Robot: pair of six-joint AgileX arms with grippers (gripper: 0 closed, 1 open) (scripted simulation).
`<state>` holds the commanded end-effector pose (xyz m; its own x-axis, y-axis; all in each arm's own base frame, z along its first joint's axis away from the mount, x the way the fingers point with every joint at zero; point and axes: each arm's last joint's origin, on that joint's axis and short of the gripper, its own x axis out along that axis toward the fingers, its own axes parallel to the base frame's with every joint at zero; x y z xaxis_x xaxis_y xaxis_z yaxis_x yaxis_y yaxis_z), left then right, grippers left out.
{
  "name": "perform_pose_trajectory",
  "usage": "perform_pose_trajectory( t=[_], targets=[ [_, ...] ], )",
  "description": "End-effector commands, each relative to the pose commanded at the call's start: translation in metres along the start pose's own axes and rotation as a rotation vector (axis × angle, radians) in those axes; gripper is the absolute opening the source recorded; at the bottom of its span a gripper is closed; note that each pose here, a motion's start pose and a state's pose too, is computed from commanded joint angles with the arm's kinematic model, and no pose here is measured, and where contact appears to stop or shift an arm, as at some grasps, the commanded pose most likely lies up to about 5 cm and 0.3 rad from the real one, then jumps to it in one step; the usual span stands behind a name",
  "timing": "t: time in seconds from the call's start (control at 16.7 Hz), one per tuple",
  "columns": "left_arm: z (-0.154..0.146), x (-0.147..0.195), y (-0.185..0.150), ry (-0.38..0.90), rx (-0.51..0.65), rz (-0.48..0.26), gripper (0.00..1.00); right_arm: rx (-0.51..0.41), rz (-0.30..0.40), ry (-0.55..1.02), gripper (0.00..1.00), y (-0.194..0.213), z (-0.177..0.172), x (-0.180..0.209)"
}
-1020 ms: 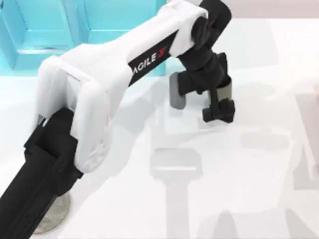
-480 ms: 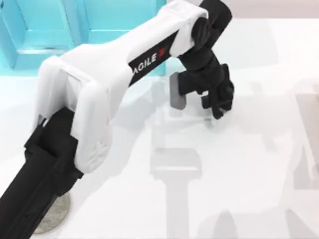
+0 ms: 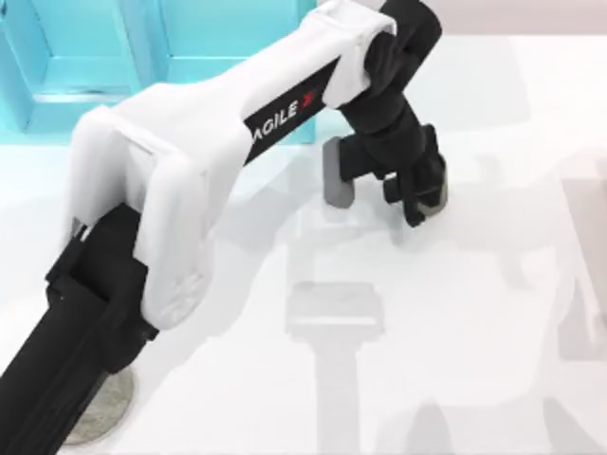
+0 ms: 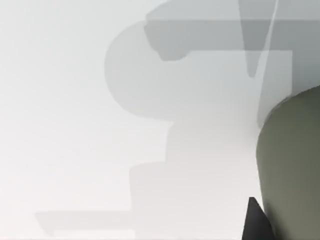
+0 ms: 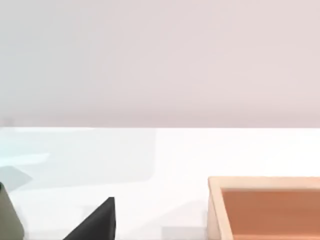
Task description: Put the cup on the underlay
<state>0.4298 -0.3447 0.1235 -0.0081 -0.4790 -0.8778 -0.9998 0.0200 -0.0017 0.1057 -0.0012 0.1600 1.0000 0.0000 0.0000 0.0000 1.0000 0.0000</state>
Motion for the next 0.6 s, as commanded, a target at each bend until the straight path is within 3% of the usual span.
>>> perform_pose_trajectory(
  t=[0.3, 0.6],
  targets=[
    [0.003, -0.007, -0.001, -0.005, 0.019, -0.006, 0.00, 0.000, 0.000, 0.000, 1.00, 0.000, 0.000, 0.000],
    [0.030, -0.047, -0.004, -0.084, 0.184, -0.011, 0.00, 0.000, 0.000, 0.000, 1.00, 0.000, 0.000, 0.000]
  ],
)
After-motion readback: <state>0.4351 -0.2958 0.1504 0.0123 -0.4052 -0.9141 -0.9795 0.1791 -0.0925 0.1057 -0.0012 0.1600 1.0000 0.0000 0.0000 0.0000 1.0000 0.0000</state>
